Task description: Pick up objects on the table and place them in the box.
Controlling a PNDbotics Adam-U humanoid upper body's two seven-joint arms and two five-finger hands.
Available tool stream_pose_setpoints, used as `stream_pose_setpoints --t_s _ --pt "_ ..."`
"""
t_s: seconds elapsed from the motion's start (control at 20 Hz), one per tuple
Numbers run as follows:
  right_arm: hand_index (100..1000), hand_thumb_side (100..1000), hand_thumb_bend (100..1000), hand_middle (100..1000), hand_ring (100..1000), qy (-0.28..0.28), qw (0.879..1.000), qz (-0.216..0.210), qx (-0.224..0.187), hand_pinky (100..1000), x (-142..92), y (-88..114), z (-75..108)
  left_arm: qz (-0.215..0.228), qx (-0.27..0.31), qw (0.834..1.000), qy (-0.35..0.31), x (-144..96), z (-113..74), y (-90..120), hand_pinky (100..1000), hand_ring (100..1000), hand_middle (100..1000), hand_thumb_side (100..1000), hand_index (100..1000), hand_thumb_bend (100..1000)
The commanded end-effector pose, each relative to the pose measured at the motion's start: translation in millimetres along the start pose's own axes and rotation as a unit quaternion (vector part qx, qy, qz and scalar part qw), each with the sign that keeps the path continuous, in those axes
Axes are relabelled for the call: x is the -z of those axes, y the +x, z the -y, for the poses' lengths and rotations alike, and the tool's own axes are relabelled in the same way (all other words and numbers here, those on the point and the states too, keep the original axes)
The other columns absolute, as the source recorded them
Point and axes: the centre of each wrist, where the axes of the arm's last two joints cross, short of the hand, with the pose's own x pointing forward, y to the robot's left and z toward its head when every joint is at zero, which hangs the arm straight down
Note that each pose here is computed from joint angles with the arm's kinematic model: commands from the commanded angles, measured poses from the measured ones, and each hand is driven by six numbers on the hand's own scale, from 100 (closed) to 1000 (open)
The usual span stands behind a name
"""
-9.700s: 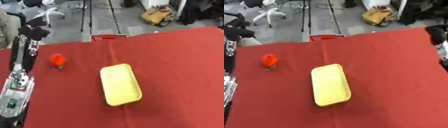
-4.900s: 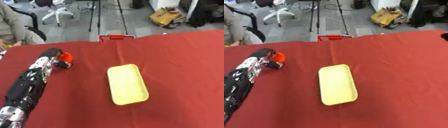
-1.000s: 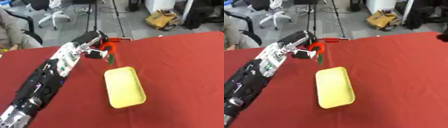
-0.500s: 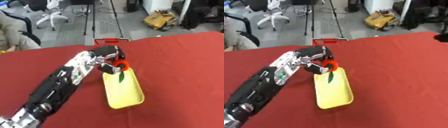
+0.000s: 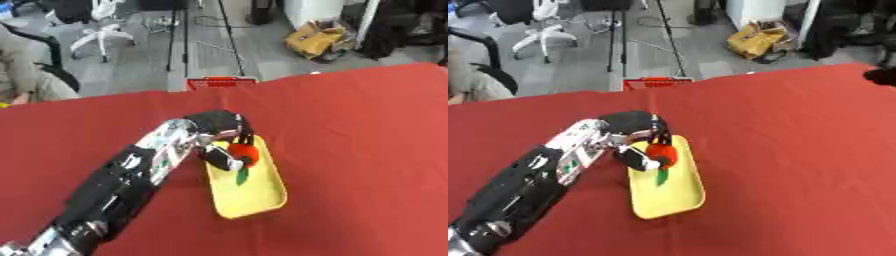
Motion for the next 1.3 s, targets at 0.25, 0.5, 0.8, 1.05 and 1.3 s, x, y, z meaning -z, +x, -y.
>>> stream_pose_setpoints --t_s 0.25,0.5,0.8,1.05,1.3 --pt "946 930 419 845 696 -0.006 1.0 0.013 -0.003 750 6 5 4.9 -0.039 0.028 0.993 0.108 -24 -24.4 -13 793 695 744 831 845 1000" --pt "946 928 422 845 696 -0.007 1.0 0.012 -0.004 750 6 4 5.2 -0.07 -0.046 0.969 0.233 -51 -37.8 -13 750 633 714 812 836 991" --pt "945 925 430 845 696 -0.01 1.0 0.012 -0.007 750 6 4 7.0 -0.091 -0.246 0.861 0.436 -105 -48.7 -13 728 609 696 811 821 937" --pt "945 926 426 845 697 -0.01 1.0 0.012 -0.009 750 6 4 7.6 -0.069 -0.332 0.787 0.516 -143 -44.4 -14 721 611 693 840 821 902" --pt "945 926 426 845 697 -0.012 1.0 0.012 -0.01 750 6 4 8.2 -0.076 -0.362 0.744 0.556 -164 -30.2 -17 728 618 700 869 823 907"
